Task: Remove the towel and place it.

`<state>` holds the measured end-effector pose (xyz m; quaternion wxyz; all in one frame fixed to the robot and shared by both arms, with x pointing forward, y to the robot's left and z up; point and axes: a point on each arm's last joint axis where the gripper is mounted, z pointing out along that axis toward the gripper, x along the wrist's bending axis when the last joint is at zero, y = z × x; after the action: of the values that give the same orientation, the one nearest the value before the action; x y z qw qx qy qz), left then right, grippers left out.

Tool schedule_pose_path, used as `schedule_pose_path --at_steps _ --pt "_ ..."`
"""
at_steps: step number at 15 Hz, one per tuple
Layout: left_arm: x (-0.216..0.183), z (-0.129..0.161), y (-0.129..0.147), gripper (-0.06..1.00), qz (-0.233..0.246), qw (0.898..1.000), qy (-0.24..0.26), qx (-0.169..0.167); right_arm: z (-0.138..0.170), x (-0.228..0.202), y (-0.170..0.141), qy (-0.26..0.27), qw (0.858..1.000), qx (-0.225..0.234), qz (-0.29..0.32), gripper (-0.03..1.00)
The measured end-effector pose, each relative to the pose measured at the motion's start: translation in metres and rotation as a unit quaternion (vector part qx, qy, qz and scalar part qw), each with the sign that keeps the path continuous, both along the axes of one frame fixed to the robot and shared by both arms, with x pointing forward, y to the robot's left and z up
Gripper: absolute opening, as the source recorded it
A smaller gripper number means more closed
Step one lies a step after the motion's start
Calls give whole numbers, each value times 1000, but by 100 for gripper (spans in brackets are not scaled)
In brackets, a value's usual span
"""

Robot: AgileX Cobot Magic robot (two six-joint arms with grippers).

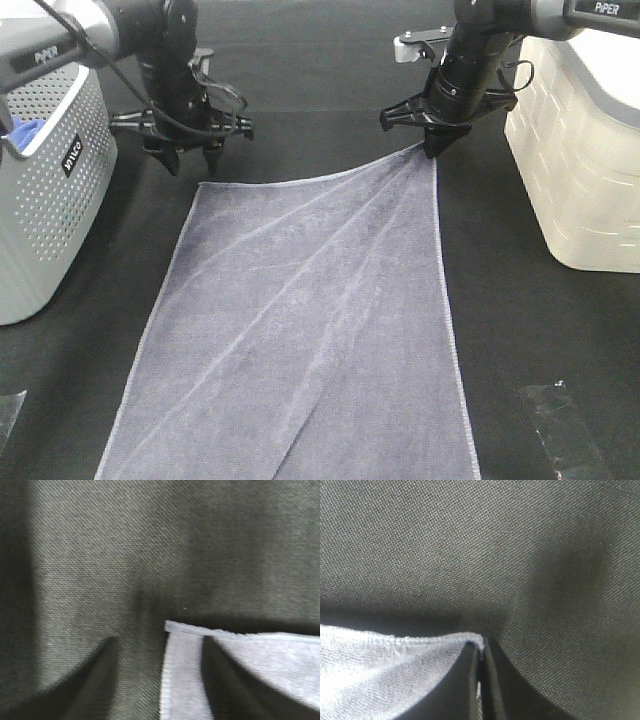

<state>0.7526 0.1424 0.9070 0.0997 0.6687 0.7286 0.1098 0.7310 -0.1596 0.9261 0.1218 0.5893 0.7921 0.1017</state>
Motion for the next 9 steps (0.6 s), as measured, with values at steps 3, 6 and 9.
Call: schedule_pose_path --at_steps 3,6,9 --pt "-1 -26 -3 47 4 999 30 -11 0 0 0 0 1000 0 0 0" --pt "-1 -31 -4 34 6 999 35 -14 0 0 0 0 1000 0 0 0" --pt "0 -30 -4 7 -3 999 30 -8 0 0 0 0 1000 0 0 0"
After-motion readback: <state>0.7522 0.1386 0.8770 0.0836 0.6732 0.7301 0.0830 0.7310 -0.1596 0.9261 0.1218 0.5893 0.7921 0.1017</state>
